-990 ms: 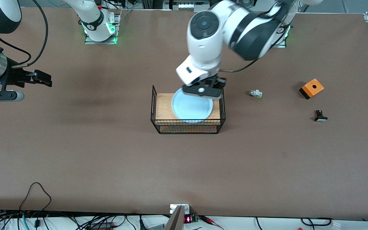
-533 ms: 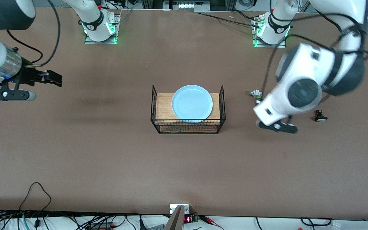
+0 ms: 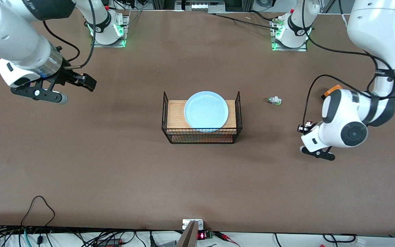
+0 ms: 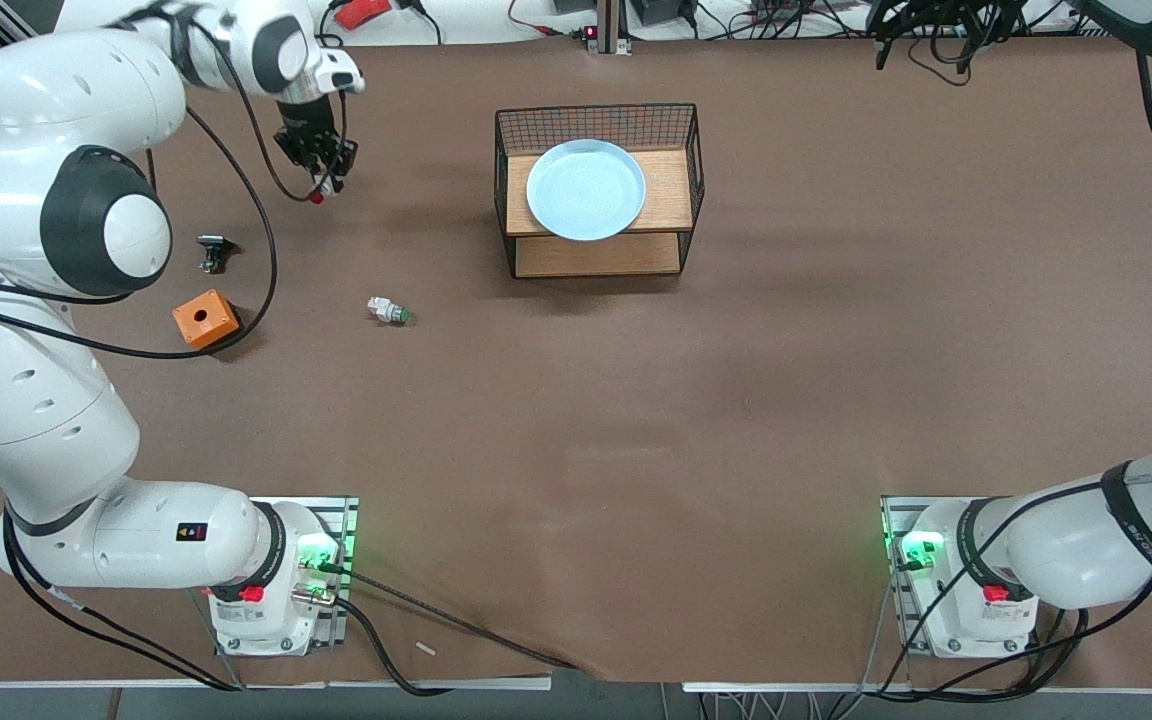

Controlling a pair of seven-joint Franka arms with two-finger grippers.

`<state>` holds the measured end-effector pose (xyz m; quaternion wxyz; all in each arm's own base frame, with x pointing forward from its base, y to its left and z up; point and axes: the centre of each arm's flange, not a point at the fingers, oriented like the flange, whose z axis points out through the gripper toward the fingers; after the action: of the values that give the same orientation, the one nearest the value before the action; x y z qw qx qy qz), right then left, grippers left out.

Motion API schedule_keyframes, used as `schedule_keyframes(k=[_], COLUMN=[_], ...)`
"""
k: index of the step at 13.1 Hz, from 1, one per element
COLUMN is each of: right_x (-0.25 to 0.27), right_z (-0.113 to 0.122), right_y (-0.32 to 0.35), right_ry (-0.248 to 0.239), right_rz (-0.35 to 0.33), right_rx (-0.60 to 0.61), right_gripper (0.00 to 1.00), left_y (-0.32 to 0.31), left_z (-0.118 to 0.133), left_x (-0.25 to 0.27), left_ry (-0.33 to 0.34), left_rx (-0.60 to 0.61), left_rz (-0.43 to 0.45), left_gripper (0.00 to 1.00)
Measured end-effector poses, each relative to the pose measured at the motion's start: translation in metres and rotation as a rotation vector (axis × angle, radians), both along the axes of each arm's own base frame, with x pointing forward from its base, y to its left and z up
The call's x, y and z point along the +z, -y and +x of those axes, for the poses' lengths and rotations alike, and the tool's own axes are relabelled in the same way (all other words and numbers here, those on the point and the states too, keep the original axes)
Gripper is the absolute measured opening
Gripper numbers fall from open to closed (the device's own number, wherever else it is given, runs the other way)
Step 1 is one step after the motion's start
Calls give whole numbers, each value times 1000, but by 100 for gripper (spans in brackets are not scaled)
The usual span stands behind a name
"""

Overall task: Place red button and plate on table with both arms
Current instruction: 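Carry the white button away from the plate with the left gripper, then set the button on the table while the right gripper reaches the plate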

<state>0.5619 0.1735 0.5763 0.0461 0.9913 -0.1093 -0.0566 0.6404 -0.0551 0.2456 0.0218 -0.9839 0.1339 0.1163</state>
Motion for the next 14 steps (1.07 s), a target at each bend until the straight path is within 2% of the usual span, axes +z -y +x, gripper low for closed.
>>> schedule_keyframes(k=[2, 5, 7, 9, 11, 12, 14], right_x=[1, 1, 1, -1, -4, -9, -19], right_z=[2, 5, 3, -2, -9, -14, -23], right_y=[-1, -1, -12, -34, -65, -86, -130], right_ry=[6, 8, 11, 19, 34, 41, 64], right_rz=[-3, -3, -6, -17, -39, -52, -68], right_rx=[-25, -32, -42, -104, -264, -339, -449], right_gripper=[100, 100, 100, 100, 100, 100, 100], left_y=[-7, -17, -16, -10, -2, -1, -4], left_z=[-12, -18, -14, -5, 5, 7, 9], left_x=[-44, -63, -47, -2, 69, 106, 176], left_ry=[54, 55, 43, 1, -28, -35, -27], left_rx=[-20, -19, -19, -22, -19, -10, 17], left_rz=[-7, -14, -10, 5, 16, 14, 1], left_gripper=[34, 37, 55, 75, 95, 100, 100])
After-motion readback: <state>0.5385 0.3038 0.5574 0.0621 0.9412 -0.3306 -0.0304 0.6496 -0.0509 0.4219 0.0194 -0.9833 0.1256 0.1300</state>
